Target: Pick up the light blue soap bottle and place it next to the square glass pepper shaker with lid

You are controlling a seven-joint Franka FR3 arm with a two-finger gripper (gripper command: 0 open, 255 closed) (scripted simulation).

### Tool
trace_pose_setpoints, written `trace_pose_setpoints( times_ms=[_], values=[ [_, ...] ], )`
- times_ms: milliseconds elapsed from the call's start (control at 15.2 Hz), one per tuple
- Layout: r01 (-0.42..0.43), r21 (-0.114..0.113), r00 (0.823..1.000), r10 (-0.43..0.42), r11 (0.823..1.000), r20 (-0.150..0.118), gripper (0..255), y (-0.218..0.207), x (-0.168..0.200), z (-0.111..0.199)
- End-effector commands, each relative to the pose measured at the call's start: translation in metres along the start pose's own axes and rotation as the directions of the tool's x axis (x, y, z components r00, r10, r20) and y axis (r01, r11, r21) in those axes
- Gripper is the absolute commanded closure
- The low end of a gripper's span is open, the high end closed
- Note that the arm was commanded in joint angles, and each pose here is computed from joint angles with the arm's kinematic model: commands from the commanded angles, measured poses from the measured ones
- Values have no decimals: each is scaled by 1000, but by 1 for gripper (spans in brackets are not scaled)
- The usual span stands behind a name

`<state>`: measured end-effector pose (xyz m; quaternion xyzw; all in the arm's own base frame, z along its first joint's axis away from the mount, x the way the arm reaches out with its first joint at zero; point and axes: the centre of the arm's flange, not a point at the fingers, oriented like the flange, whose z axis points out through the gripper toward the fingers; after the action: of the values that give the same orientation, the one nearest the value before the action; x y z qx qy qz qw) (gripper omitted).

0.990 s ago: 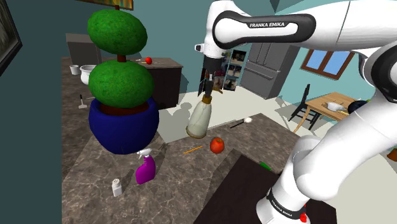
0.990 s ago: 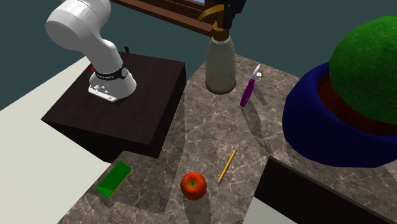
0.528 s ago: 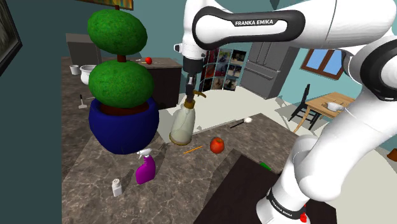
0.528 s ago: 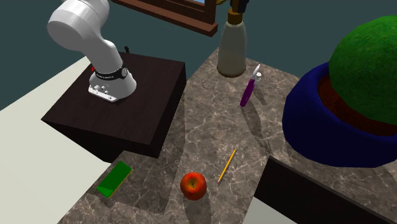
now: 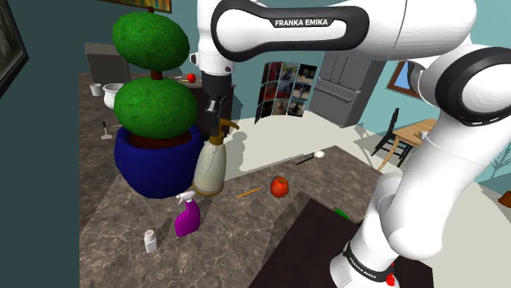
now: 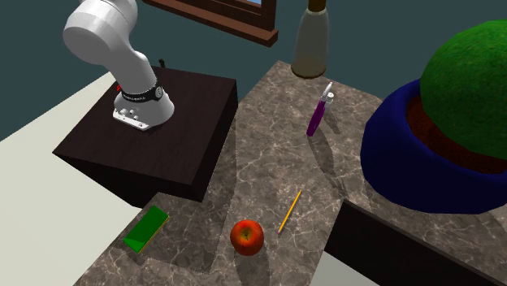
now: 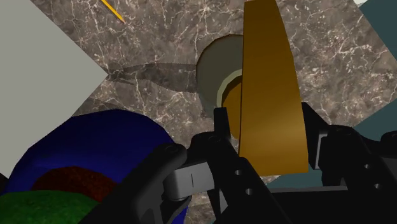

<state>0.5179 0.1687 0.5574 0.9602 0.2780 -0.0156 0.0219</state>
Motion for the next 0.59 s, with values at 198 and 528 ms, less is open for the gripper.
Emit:
trace_pose_setpoints(
  times_ms=[198, 528],
  values=[
    [-1, 0, 1000, 1, 1000, -1, 255, -47, 49, -5],
    [-1, 0, 1000, 1, 1000, -1, 255, -62, 66, 9]
  ],
)
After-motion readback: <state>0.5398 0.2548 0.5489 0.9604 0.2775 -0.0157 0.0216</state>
